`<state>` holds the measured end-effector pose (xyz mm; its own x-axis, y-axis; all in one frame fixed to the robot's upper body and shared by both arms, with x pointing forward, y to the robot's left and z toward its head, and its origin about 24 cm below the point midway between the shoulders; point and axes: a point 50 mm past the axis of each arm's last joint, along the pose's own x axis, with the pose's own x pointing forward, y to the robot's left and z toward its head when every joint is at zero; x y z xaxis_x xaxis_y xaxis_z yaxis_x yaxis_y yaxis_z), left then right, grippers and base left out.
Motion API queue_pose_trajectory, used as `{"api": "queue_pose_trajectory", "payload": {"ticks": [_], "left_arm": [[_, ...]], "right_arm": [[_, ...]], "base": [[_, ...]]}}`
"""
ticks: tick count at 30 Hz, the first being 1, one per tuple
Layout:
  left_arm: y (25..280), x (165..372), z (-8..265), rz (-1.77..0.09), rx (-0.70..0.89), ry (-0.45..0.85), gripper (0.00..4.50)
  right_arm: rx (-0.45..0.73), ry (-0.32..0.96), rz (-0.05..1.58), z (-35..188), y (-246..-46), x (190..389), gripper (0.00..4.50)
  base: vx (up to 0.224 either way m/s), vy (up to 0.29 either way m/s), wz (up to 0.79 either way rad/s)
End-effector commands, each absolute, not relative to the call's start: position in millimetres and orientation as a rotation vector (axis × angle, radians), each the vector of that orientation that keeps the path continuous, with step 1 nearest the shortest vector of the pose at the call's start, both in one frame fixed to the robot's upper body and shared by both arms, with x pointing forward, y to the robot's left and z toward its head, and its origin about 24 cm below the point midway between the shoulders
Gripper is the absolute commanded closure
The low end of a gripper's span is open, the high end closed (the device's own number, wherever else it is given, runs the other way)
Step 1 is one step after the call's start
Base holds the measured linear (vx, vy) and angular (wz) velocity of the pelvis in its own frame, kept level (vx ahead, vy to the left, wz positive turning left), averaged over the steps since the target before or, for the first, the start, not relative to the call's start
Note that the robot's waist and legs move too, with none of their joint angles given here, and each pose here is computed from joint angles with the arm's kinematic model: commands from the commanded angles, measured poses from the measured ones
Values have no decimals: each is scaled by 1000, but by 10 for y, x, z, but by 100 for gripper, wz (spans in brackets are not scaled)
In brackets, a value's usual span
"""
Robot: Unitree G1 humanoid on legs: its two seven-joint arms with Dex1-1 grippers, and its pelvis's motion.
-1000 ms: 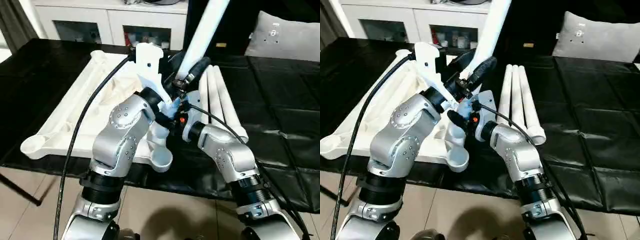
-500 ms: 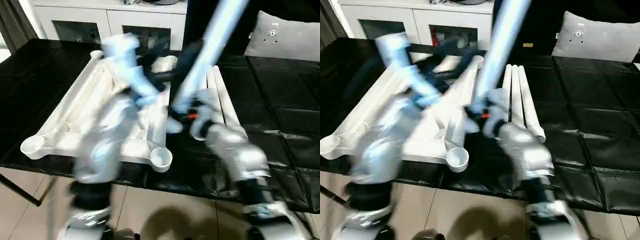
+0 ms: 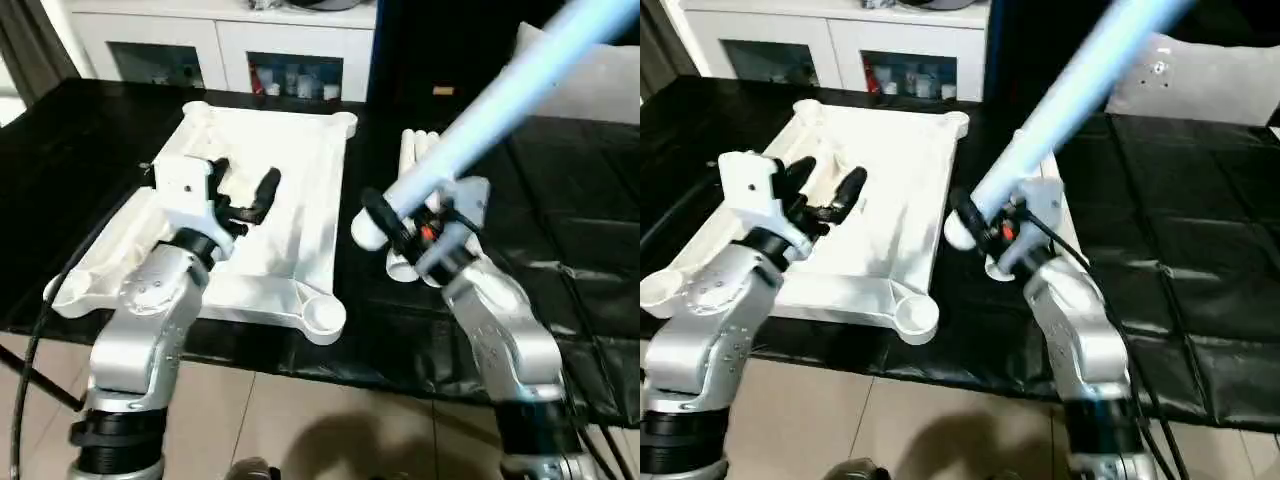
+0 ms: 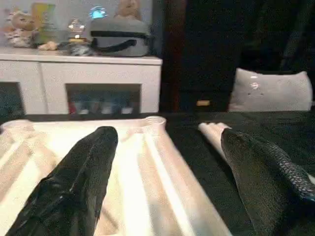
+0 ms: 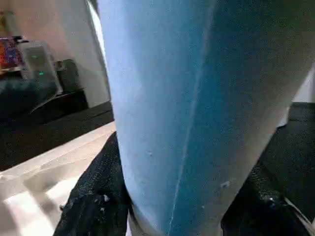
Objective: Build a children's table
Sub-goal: Move to table
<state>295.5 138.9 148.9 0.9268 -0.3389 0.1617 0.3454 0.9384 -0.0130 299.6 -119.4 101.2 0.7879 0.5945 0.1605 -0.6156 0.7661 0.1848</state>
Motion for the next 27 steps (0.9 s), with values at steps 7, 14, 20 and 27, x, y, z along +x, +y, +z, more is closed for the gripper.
{"api": "queue_pose_trajectory", "payload": {"ticks": [7, 14, 20, 27], "left_arm": [[1000, 3110, 1727, -512, 22, -236, 64], [737, 3021, 1833, -711, 51, -286, 64], [622, 2909, 1844, -828, 41, -304, 64], [688, 2950, 1799, -789, 38, -284, 64]], "right_arm": [[113, -114, 795, 1021, -903, 2999, 260], [35, -82, 802, 953, -845, 3072, 260], [11, -84, 774, 949, -882, 3116, 260], [-11, -80, 739, 921, -926, 3150, 260]], "base": [[0, 0, 0], [0, 0, 0], [0, 0, 0], [0, 0, 0]]}}
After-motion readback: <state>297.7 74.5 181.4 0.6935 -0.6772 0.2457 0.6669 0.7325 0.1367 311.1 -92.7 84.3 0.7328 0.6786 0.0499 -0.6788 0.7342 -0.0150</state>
